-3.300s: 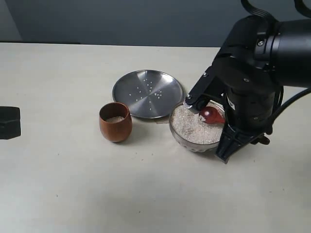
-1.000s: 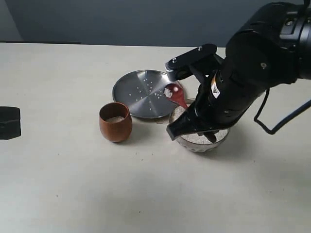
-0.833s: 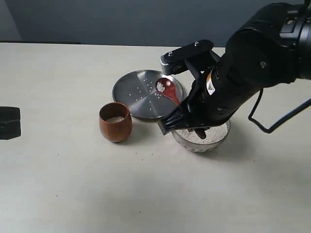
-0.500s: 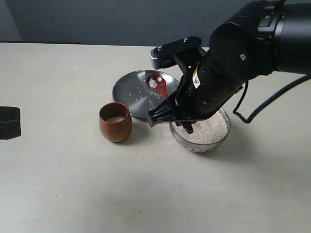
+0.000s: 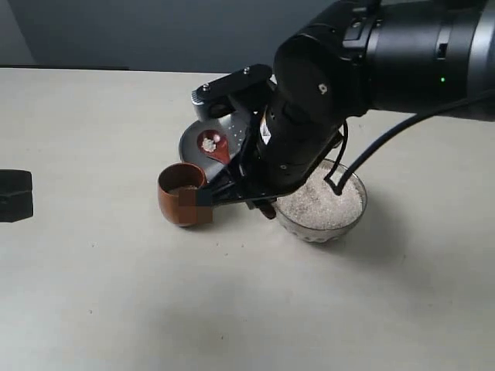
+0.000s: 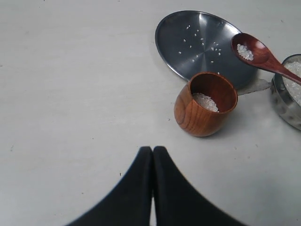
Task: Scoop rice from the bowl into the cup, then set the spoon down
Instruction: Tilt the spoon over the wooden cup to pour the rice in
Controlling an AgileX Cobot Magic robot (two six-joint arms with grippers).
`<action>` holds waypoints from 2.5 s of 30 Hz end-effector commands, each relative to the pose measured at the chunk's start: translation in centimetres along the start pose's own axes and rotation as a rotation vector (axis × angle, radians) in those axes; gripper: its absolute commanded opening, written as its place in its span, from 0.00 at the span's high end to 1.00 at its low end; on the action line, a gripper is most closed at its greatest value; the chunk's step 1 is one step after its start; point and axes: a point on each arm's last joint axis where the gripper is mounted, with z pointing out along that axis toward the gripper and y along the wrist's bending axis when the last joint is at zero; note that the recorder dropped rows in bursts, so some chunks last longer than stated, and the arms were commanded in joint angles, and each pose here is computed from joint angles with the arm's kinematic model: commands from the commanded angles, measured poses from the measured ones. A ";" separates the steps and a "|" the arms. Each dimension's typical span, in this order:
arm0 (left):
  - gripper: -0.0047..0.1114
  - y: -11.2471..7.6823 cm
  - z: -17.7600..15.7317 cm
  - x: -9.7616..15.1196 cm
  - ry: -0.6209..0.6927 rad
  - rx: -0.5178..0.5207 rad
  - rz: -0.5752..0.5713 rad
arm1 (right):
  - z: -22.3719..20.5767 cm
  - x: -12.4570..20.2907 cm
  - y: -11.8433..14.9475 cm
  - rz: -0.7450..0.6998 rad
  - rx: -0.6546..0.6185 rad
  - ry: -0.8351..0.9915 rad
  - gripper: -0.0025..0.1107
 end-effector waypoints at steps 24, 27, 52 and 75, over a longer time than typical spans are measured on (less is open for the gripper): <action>0.96 -0.1 0.0 0.0 0.001 0.007 0.000 | 0.6 0.2 2.2 -0.214 0.157 -0.005 0.98; 0.96 -0.1 0.0 0.0 0.001 0.007 0.000 | 0.6 0.2 2.3 -0.233 0.169 -0.011 0.98; 0.96 -0.1 0.0 0.0 0.001 0.007 0.000 | 2.8 0.6 4.2 -0.443 0.361 0.009 0.98; 0.96 -0.1 0.0 0.0 -0.001 0.006 0.000 | 2.2 1.0 5.1 -0.576 0.487 0.013 0.98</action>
